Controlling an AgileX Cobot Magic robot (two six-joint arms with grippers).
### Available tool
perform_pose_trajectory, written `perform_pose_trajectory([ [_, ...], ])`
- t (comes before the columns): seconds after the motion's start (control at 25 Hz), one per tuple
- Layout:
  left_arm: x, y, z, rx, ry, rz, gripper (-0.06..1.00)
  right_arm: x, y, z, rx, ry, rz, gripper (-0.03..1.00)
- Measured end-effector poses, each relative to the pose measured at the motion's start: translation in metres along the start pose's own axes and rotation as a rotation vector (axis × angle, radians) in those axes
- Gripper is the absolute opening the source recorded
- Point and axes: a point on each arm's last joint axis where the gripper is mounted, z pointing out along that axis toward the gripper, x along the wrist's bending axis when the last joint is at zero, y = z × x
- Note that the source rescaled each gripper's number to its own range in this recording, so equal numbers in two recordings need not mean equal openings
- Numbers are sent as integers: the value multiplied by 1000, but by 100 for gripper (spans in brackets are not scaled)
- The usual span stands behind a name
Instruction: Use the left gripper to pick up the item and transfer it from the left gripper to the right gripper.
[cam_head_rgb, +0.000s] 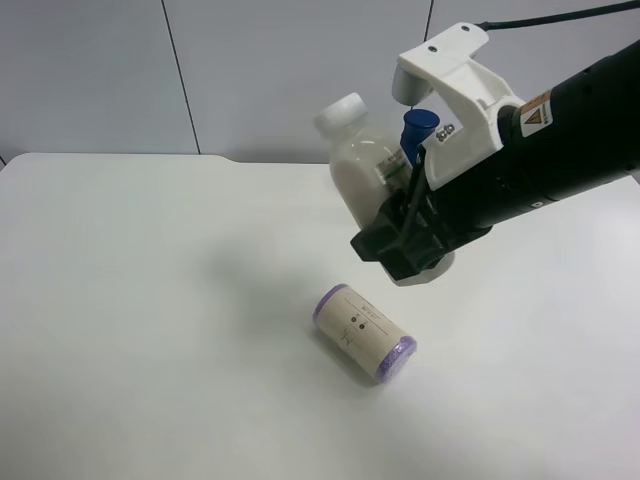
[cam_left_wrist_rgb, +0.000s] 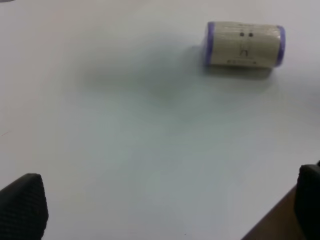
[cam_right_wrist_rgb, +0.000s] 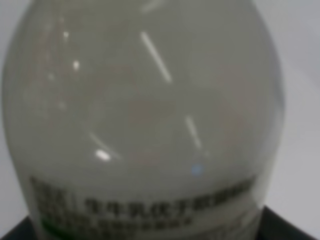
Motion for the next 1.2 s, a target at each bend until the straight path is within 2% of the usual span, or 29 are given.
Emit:
perform_pose_trajectory([
  [0.28,-1,1,1,5,166,-84,100,-16,-6,-1,46,-155,127,0],
  [0.64,-2,1,2,12,356,-177,100,-64,-24,-12,107,-294,338,0],
  [0.92,-2,1,3,14,415,-206,100,-99,-40,-25,131,-394,434,0],
  [1.2,-2,1,3,14,418,-207,100,-115,-54,-9,228,-396,482,0],
])
